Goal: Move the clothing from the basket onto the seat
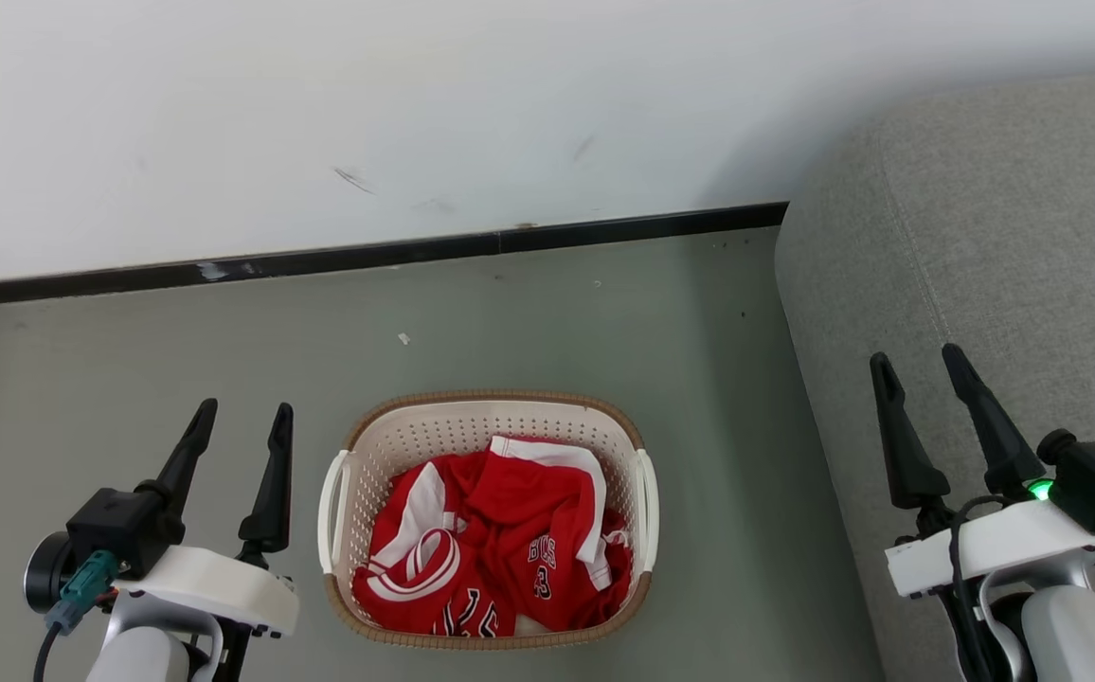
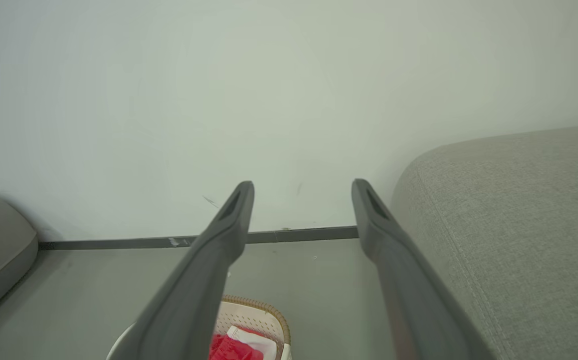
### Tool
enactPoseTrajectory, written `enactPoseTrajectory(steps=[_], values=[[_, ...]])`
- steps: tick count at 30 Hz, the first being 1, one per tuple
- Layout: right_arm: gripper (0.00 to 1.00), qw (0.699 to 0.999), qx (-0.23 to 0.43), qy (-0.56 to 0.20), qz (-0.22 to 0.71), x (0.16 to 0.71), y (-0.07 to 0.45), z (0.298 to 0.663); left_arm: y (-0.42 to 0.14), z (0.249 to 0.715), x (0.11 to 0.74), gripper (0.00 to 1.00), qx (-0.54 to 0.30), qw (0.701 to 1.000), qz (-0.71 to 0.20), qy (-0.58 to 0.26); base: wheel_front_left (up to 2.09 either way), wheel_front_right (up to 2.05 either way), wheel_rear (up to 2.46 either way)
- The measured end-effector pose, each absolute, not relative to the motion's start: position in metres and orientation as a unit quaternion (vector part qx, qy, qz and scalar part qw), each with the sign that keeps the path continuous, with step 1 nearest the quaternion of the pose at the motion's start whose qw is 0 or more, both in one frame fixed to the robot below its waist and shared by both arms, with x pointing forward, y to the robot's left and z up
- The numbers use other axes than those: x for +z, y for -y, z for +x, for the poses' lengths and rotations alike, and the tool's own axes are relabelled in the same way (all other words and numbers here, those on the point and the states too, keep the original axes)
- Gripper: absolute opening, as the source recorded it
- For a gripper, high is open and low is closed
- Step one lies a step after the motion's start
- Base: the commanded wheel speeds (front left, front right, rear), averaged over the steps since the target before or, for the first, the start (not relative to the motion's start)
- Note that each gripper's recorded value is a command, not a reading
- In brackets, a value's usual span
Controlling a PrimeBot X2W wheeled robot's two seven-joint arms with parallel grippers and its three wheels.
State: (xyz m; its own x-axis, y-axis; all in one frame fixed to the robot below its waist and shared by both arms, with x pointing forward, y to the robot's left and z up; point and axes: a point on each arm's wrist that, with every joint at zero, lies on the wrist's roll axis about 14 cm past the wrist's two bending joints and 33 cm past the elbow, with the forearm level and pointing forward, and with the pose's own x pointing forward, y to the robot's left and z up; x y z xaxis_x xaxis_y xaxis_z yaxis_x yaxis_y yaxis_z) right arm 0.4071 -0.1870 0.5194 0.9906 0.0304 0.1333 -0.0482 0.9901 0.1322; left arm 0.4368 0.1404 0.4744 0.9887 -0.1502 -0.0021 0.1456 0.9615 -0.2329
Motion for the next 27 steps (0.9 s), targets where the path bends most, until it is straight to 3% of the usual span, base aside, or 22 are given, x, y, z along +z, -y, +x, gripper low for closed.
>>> enactPoseTrajectory(steps=[27], values=[[1.0,0.997,0.011,0.051,0.061,0.494,0.193,0.45,-0.093,0.478,0.394,1.0,-0.141,0.977,-0.122,-0.102,0.0,0.0,0.0]])
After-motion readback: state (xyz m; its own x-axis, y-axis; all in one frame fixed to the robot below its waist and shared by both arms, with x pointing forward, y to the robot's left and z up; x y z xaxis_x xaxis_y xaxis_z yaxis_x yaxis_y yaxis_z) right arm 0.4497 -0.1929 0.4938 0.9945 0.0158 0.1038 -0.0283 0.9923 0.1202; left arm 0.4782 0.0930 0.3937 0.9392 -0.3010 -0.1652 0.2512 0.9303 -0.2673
